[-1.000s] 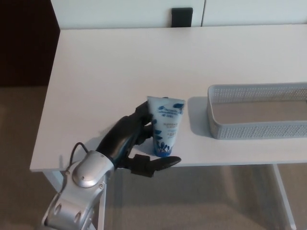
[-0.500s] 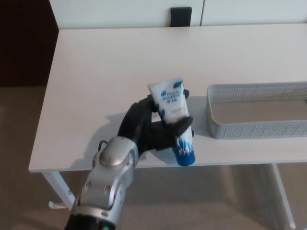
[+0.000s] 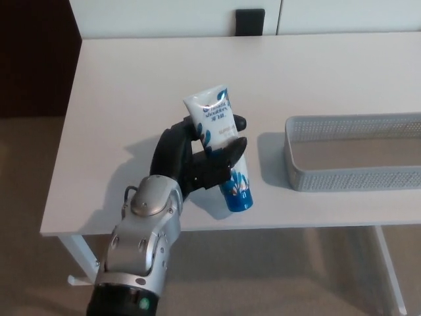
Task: The robot walks towards a table in front, picks a shampoo with left hand and puts it in a small grey container
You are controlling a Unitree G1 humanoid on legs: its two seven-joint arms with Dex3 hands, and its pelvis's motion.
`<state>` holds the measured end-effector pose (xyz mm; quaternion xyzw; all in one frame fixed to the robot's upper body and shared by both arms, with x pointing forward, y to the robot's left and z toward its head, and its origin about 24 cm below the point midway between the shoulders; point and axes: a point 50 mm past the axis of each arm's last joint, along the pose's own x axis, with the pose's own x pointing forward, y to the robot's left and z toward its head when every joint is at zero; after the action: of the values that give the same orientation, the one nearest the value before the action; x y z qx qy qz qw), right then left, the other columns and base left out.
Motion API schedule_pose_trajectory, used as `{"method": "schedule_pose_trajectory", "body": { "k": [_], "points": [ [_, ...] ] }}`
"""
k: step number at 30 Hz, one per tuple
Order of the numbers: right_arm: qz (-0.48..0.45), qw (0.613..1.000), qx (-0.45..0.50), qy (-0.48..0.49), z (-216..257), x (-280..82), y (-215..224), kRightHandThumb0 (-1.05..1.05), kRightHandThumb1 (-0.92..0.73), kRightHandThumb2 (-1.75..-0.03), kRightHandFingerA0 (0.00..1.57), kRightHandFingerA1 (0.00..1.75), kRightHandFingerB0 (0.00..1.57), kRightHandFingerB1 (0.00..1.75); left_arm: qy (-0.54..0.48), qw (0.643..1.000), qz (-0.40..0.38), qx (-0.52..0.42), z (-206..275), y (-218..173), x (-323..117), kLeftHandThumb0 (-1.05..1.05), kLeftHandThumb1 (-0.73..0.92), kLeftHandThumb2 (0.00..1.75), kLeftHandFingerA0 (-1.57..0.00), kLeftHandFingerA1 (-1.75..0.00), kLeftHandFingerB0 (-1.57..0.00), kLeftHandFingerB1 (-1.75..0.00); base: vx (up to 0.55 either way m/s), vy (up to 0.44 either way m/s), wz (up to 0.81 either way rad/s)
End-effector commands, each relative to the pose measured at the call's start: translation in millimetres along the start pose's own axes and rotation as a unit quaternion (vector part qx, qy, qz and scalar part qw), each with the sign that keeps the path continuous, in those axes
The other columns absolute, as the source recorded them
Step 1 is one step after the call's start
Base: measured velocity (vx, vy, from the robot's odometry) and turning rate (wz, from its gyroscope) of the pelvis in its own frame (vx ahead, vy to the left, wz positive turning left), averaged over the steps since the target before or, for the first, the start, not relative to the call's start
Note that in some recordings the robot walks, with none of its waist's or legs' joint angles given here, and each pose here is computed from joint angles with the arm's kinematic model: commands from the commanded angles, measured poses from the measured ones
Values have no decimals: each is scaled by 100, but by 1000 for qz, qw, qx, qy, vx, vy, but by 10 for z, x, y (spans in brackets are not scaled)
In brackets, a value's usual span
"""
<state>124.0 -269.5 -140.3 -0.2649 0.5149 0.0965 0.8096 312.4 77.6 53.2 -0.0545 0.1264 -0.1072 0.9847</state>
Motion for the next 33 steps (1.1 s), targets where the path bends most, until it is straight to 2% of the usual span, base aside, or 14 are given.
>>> {"method": "schedule_pose_trajectory", "body": {
  "k": [1, 4, 7, 8, 10, 12, 14, 17, 19, 20, 22, 24, 27, 33],
  "points": [
    [-3, 1000, -6, 2, -17, -9, -39, -40, -73, -62, 72, 48, 55, 41, -18, 999, -8, 26, 58, 17, -39, -5, 84, 70, -94, -146, -70, -114, 0, 0, 0],
    [-2, 1000, -8, 2, -29, -14, -52, -39, -73, -62, 68, 48, 53, 41, -85, 989, -31, 114, 390, -117, -69, -9, 83, 69, -91, -139, -76, -104, 0, 0, 0],
    [-3, 1000, -12, 3, -29, -13, -45, -38, -74, -62, 68, 47, 53, 41, -146, 966, -44, 210, 658, -248, -98, -8, 82, 69, -101, -127, -77, -99, 0, 0, 0],
    [-5, 1000, -9, 5, -25, -11, -56, -37, -74, -62, 68, 46, 54, 40, -198, 938, -53, 278, 861, -381, -92, -11, 81, 70, -110, -123, -79, -100, 0, 0, 0],
    [-6, 1000, -6, 4, -25, -12, -64, -37, -73, -62, 69, 47, 54, 41, -247, 901, -61, 350, 1032, -511, -98, -12, 78, 73, -107, -127, -78, -106, 0, 0, 0],
    [-1, 1000, 3, 3, -45, -18, -49, -38, -73, -62, 70, 47, 54, 41, -293, 858, -78, 415, 1252, -745, -101, -18, 77, 73, -93, -155, -77, -119, 0, 0, 0],
    [0, 1000, 1, 4, -57, -20, -31, -38, -74, -62, 70, 47, 54, 41, -306, 841, -85, 438, 1326, -878, -86, -15, 76, 74, -93, -161, -75, -125, 0, 0, 0],
    [1, 1000, -2, 5, -50, -15, -16, -38, -73, -62, 69, 47, 53, 41, -313, 823, -98, 464, 1404, -1039, -40, -17, 78, 75, -77, -169, -71, -127, 0, 0, 0],
    [4, 1000, -7, 3, -21, -6, 1, -38, -74, -62, 68, 48, 52, 41, -313, 816, -106, 473, 1458, -1112, 0, -15, 80, 74, -77, -165, -74, -120, 0, 0, 0],
    [4, 1000, -8, 2, -6, -1, 2, -39, -73, -62, 69, 49, 53, 41, -311, 814, -107, 478, 1493, -1163, 28, -16, 77, 71, -86, -163, -74, -125, 0, 0, 0],
    [4, 1000, -9, -1, 24, 7, 8, -40, -73, -62, 69, 48, 54, 41, -304, 814, -110, 483, 1556, -1273, 83, -17, 80, 68, -75, -166, -68, -130, 0, 0, 0],
    [5, 1000, -7, -3, 35, 10, 15, -40, -73, -62, 70, 47, 53, 40, -297, 811, -114, 491, 1554, -1359, 141, -16, 82, 65, -78, -164, -68, -134, 0, 0, 0],
    [6, 1000, -9, -7, 50, 13, 33, -38, -72, -62, 70, 47, 52, 40, -300, 807, -115, 496, 1501, -1416, 196, -17, 82, 63, -73, -164, -71, -115, 0, 0, 0],
    [14, 1000, -7, -17, 104, 25, 74, -37, -71, -61, 67, 47, 51, 40, -285, 806, -128, 503, 1342, -1543, 289, -10, 77, 66, -80, -159, -72, -128, 0, 0, 0]
  ]
}}
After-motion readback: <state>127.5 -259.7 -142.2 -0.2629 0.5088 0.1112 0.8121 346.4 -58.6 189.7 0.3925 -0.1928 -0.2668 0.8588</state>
